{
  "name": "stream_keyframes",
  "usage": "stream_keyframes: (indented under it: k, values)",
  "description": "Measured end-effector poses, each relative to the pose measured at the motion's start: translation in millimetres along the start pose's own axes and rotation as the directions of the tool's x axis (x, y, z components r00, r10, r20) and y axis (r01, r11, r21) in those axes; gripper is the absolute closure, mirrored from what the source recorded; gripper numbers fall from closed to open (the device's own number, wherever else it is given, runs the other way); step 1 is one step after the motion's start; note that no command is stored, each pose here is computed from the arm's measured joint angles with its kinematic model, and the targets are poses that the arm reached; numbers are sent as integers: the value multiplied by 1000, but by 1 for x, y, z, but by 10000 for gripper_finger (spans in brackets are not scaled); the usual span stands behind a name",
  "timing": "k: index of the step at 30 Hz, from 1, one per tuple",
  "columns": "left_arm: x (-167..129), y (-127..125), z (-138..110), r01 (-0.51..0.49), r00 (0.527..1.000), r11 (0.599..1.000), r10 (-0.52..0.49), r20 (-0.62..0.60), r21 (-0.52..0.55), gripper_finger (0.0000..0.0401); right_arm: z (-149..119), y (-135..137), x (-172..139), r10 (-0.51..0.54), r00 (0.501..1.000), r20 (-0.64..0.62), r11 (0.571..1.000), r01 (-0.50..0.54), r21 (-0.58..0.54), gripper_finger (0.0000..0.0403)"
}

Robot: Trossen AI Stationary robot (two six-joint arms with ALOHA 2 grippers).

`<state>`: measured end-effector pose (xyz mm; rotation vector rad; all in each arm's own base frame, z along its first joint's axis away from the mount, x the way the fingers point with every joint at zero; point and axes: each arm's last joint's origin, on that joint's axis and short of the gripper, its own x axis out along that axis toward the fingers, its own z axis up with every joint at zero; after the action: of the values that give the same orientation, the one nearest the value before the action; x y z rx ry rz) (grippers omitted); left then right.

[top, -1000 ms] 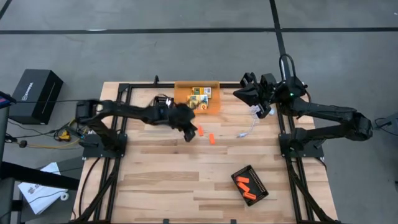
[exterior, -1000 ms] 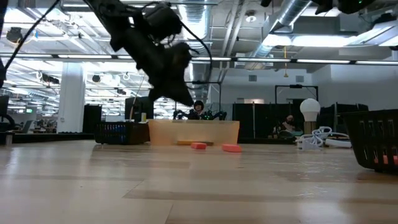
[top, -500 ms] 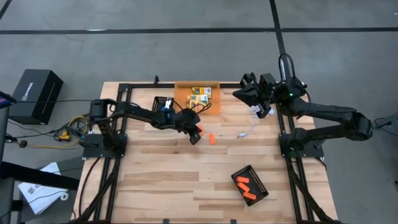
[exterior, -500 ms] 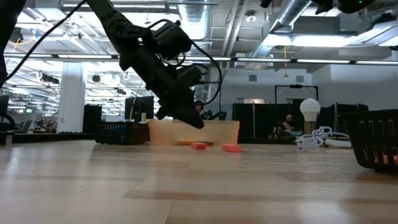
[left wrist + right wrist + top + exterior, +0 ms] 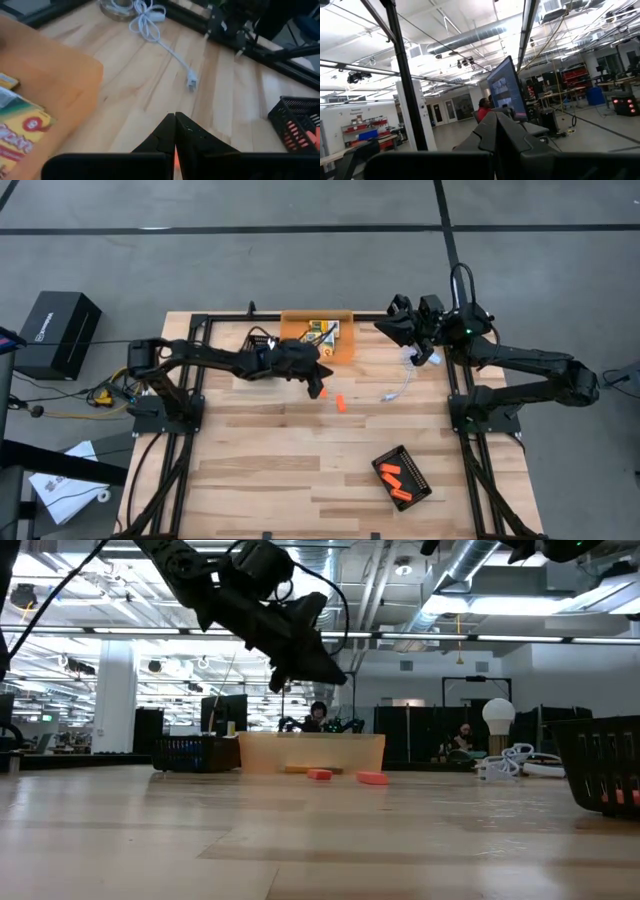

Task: Pick & Place School Supplies
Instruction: Put the orange eraser into the bottom black bin

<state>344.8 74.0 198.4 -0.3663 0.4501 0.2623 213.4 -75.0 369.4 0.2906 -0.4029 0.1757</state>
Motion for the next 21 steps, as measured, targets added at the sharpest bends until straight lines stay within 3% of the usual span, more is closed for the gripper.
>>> stream_keyframes:
  k: [11,21]
  values:
    - [-28,-6,27,40,993,999,-40,115,1,400,0,0,0,-21,1000,11,1000,21,-4,403]
    - [-28,-6,26,42,993,999,-41,110,0,400,-3,-1,2,-16,1000,-4,1000,16,-1,403]
